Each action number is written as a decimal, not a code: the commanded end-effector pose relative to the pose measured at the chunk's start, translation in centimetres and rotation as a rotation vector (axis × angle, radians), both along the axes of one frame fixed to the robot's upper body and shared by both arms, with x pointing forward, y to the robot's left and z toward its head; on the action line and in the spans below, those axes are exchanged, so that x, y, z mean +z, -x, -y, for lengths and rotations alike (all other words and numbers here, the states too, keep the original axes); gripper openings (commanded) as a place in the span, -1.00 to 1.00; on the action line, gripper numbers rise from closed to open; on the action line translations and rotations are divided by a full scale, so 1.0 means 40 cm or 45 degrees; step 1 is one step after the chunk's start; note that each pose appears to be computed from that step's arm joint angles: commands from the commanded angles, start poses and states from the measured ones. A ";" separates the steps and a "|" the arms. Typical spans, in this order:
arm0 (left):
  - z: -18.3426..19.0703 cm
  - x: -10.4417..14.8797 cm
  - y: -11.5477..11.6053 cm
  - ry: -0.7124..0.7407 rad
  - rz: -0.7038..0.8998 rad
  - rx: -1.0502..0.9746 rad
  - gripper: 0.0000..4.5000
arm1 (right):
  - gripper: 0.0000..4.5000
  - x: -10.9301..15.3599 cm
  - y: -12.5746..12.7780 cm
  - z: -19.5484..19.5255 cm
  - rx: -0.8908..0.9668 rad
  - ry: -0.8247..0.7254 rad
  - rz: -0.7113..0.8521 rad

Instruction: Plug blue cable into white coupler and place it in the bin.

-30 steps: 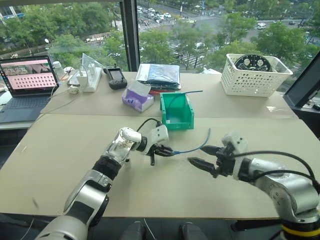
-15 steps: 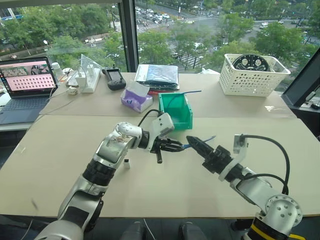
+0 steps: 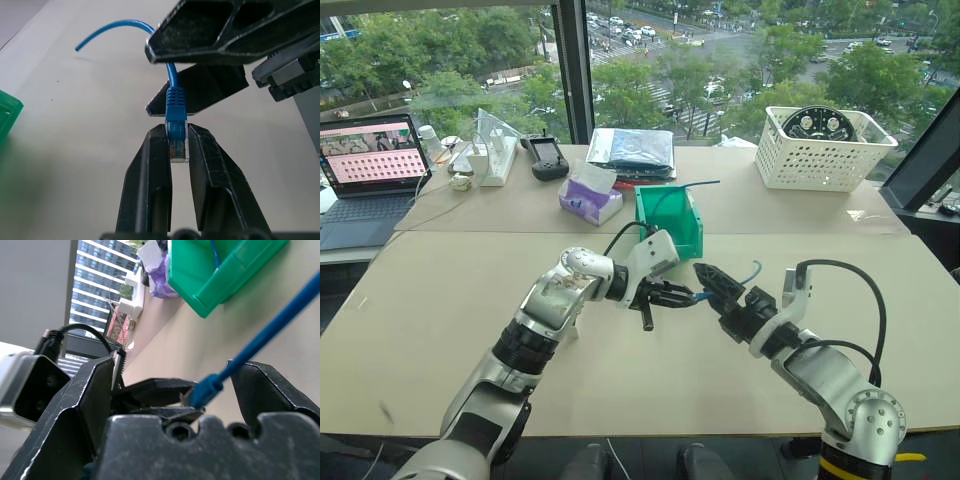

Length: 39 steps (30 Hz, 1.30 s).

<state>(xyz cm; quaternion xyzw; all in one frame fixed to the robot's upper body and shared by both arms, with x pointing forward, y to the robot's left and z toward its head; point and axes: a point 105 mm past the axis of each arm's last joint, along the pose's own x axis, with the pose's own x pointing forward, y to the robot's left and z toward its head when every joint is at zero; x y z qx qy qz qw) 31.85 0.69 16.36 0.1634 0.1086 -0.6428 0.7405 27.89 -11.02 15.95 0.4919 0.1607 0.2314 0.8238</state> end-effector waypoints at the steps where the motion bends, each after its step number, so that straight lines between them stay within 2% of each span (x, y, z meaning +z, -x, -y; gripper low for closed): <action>1: 0.014 0.030 0.004 0.020 0.069 -0.043 -0.97 | 0.63 0.023 0.007 0.003 -0.001 -0.036 0.030; 2: 0.015 0.030 0.004 0.021 0.070 -0.043 -0.97 | 0.54 0.021 0.008 0.003 0.000 -0.036 0.025; 7: 0.017 0.028 0.006 0.020 0.079 -0.046 -0.97 | -0.18 0.022 0.009 0.006 -0.002 -0.046 0.018; 8: 0.018 0.027 0.005 0.021 0.079 -0.046 -0.97 | -0.39 0.023 0.008 0.006 0.000 -0.048 0.019; 12: 0.020 0.028 0.003 0.026 0.087 -0.043 -0.97 | -0.97 0.023 0.009 -0.001 0.018 -0.048 0.014; 16: 0.020 0.032 -0.001 0.043 0.097 -0.034 -0.97 | -0.99 0.023 0.007 0.001 0.019 -0.036 0.019; 18: 0.014 0.040 -0.003 0.070 0.078 -0.021 -0.52 | -1.00 0.037 -0.004 0.019 -0.015 -0.032 0.051; 23: -0.030 0.074 -0.014 0.120 0.075 0.049 0.19 | -1.00 0.081 -0.031 0.059 -0.066 -0.029 0.131; 28: -0.128 0.106 -0.024 0.144 0.090 0.204 0.99 | -1.00 0.104 -0.056 0.080 -0.047 -0.007 0.165; 33: -0.265 0.178 0.034 0.220 0.060 0.334 0.99 | -1.00 0.115 -0.101 0.074 0.046 0.035 0.189; 36: -0.365 0.214 0.055 0.262 0.075 0.519 0.99 | -1.00 0.115 -0.130 0.060 0.113 0.078 0.207; 38: -0.415 0.212 0.068 0.270 0.063 0.631 0.99 | -1.00 0.115 -0.144 0.051 0.150 0.106 0.223; 39: -0.436 0.190 0.075 0.240 0.101 0.715 0.99 | -1.00 0.116 -0.154 0.048 0.162 0.127 0.236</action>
